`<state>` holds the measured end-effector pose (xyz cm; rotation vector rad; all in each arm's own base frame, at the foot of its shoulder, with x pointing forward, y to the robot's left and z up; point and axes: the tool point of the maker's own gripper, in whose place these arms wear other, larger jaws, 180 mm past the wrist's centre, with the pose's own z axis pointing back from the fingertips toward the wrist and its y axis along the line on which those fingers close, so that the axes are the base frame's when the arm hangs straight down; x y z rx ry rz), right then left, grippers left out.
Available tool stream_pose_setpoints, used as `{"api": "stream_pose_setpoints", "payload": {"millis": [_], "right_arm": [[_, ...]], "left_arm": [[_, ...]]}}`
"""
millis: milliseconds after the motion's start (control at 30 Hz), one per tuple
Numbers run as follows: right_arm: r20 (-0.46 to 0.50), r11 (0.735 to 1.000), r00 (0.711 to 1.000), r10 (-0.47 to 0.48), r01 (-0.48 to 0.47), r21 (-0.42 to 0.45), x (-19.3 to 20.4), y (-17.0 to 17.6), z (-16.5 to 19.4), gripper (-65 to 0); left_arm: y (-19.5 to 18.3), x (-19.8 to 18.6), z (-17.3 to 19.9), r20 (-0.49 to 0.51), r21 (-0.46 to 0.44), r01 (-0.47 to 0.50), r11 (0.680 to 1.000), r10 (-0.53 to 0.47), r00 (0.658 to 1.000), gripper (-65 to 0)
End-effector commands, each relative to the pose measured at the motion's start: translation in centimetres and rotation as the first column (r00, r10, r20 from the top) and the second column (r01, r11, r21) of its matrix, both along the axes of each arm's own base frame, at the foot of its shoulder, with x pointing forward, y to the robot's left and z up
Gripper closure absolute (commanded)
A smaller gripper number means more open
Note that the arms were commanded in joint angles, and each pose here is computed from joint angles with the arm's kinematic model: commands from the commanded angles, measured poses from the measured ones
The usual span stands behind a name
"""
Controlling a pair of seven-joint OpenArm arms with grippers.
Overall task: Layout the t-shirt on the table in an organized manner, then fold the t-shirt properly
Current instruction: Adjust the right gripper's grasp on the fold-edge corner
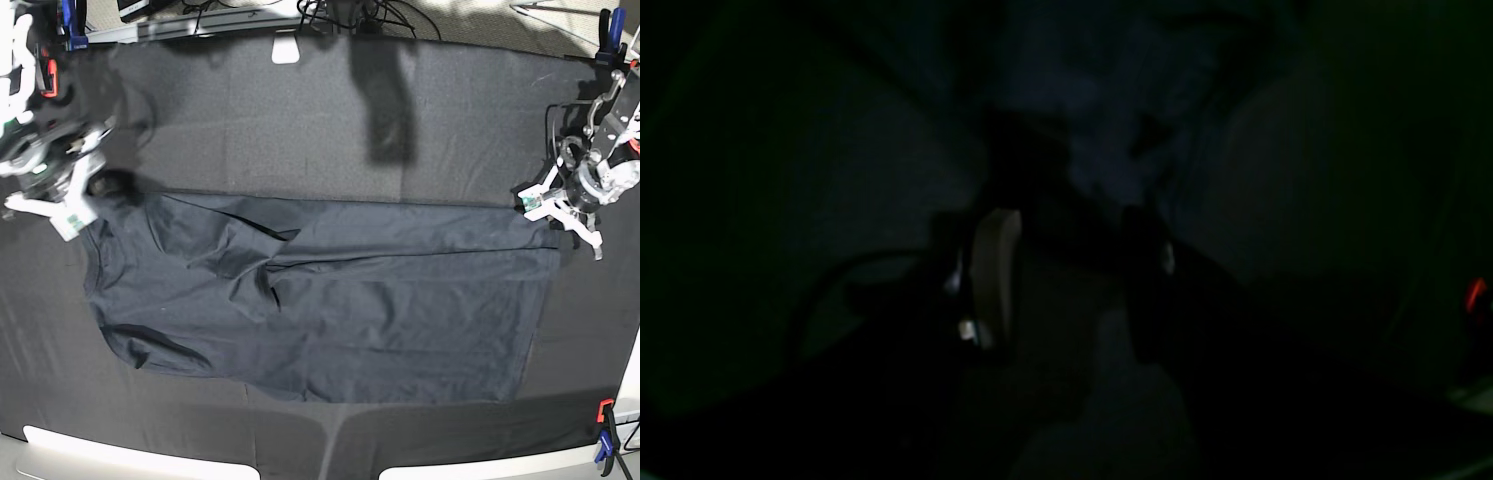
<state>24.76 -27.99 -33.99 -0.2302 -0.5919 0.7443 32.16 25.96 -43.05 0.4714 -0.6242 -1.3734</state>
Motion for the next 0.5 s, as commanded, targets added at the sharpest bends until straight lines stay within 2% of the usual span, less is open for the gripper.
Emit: {"api": "stream_pose_setpoints", "payload": {"millis": [0,67,200,333,467], "right_arm": [[0.009,0.998,0.999,0.046,-0.046,-0.037,0.1,0.1,0.3,-24.1],[-0.02,0.989,0.996,0.091,-0.092,-0.113,-0.7,0.2,-0.8,-24.1],[0.031,0.98,0.999,0.026,-0.019,-0.2,-0.7,-0.7,-1.2,-24.1],[0.014,0.961,0.999,0.048,-0.042,-0.274,-1.4,-0.3,-2.3,-24.1],[0.11,0.94,0.994,-0.005,0.043,-0.338,-0.6,-1.0,-1.4,-24.1]], "left_arm": [[0.5,0.7,0.9,0.022,0.007,0.003,1.0,-0.003,1.0,0.0],[0.5,0.7,0.9,0.022,0.007,0.003,1.0,-0.003,1.0,0.0],[0.5,0.7,0.9,0.024,0.007,0.002,1.0,-0.003,1.0,0.0],[0.7,0.7,0.9,0.022,0.013,-0.003,1.0,0.003,1.0,0.0],[1.0,0.7,0.9,0.019,0.029,-0.017,0.999,0.017,1.0,0.0]]}}
